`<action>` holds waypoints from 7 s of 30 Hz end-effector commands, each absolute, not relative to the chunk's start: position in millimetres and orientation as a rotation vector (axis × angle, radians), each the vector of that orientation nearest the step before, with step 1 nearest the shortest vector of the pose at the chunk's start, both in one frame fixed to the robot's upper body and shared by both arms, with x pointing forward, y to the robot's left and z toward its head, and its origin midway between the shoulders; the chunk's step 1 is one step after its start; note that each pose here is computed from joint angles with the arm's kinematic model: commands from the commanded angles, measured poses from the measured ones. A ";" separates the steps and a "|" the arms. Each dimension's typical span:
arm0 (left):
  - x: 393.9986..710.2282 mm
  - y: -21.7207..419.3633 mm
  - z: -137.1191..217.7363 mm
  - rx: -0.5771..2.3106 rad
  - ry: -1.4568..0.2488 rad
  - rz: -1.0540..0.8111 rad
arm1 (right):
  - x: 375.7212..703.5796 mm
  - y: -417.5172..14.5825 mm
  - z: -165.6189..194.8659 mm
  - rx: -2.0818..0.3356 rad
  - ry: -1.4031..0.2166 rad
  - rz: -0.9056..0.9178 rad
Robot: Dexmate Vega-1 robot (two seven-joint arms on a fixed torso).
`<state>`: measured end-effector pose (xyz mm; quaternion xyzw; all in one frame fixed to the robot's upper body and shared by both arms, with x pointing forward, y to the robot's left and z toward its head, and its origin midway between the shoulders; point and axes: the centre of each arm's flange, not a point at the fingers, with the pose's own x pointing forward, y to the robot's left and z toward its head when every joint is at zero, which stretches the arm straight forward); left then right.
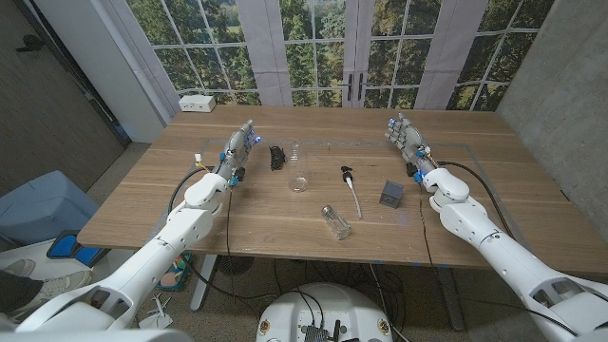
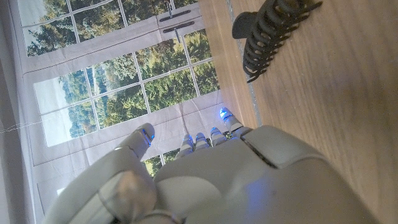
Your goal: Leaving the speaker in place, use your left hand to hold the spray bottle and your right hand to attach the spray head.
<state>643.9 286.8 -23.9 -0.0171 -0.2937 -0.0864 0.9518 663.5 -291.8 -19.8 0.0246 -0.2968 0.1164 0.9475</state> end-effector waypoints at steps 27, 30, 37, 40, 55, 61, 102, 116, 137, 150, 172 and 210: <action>624.1 276.6 -21.3 0.142 -0.646 -0.141 | 653.7 -284.0 -27.5 -0.054 -0.603 0.185; 623.0 274.5 -19.7 0.174 -0.660 -0.141 | 649.5 -284.0 -28.9 -0.072 -0.606 0.172; 621.2 271.1 -19.5 0.242 -0.671 -0.147 | 641.2 -282.7 -31.2 -0.097 -0.601 0.136; 619.8 270.0 -19.7 0.274 -0.676 -0.147 | 638.2 -281.3 -32.4 -0.125 -0.611 0.120; 610.2 262.1 -22.5 0.462 -0.681 -0.159 | 616.5 -274.3 -32.7 -0.244 -0.607 0.042; 606.8 259.6 -25.3 0.527 -0.677 -0.176 | 611.1 -271.8 -34.2 -0.281 -0.602 0.023; 590.4 232.0 -29.6 0.844 -0.715 -0.337 | 573.2 -266.5 -51.2 -0.331 -0.592 -0.049; 593.6 220.2 -31.8 0.898 -0.687 -0.349 | 565.8 -269.8 -55.2 -0.325 -0.596 -0.066; 602.7 206.6 -44.3 0.882 -0.607 -0.395 | 566.9 -266.6 -49.1 -0.365 -0.595 -0.073; 598.5 213.0 -48.3 0.808 -0.624 -0.251 | 560.2 -245.1 -39.1 -0.524 -0.553 -0.123; 599.1 211.8 -53.5 0.807 -0.610 -0.196 | 536.4 -205.9 -26.8 -0.909 -0.468 -0.336; 602.3 219.8 -53.7 0.786 -0.623 -0.157 | 521.6 -144.8 -28.4 -1.323 -0.378 -0.349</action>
